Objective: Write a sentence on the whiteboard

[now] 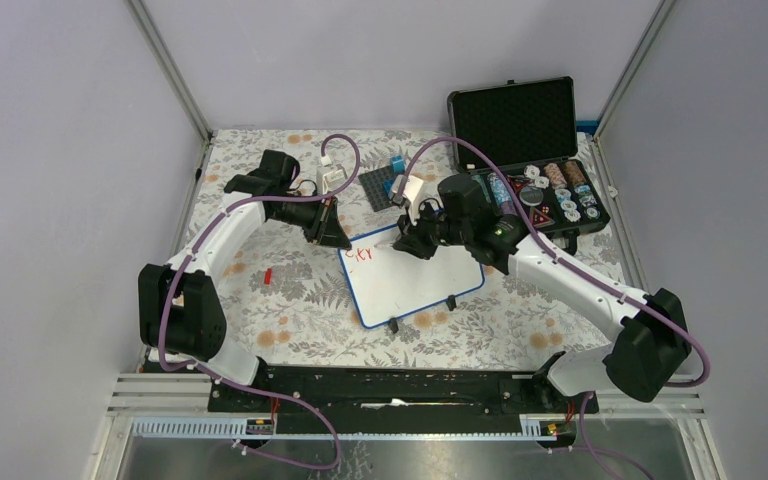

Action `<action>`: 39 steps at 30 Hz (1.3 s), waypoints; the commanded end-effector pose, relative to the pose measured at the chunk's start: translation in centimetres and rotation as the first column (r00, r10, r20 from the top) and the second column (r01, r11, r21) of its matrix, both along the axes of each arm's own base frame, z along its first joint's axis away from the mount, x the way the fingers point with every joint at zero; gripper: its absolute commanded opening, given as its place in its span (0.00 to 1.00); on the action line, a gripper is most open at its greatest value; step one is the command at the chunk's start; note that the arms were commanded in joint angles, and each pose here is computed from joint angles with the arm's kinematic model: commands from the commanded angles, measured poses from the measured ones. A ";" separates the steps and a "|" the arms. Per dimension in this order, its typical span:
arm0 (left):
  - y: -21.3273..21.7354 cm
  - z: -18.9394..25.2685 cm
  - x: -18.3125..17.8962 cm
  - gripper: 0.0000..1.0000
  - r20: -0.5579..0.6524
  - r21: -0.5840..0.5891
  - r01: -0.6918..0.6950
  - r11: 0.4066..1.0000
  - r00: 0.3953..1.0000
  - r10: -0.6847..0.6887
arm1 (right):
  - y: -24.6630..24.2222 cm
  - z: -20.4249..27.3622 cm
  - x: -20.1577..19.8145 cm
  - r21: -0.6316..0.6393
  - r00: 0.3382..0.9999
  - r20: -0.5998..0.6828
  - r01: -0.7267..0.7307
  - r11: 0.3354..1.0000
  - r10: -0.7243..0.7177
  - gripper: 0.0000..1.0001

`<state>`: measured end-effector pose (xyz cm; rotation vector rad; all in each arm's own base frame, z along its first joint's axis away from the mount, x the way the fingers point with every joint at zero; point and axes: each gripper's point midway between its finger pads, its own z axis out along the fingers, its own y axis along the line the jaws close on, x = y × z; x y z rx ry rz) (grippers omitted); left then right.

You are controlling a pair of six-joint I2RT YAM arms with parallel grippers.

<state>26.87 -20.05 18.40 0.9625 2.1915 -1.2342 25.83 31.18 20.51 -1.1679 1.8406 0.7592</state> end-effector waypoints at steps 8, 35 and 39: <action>0.0 0.5 0.2 0.00 0.056 -0.006 0.004 1.000 0.998 -0.004 | 0.4 0.4 1.2 -0.003 1.000 0.022 0.012 1.000 -0.012 0.00; 0.1 0.3 0.1 0.00 0.053 -0.002 0.004 1.000 0.999 -0.004 | -0.2 -1.6 -0.6 -0.044 1.000 0.004 -0.023 0.999 0.023 0.00; 0.1 0.4 0.1 0.00 0.053 -0.002 0.003 1.000 0.999 -0.003 | -0.5 -1.4 -0.5 -0.047 1.000 0.016 -0.009 0.999 0.010 0.00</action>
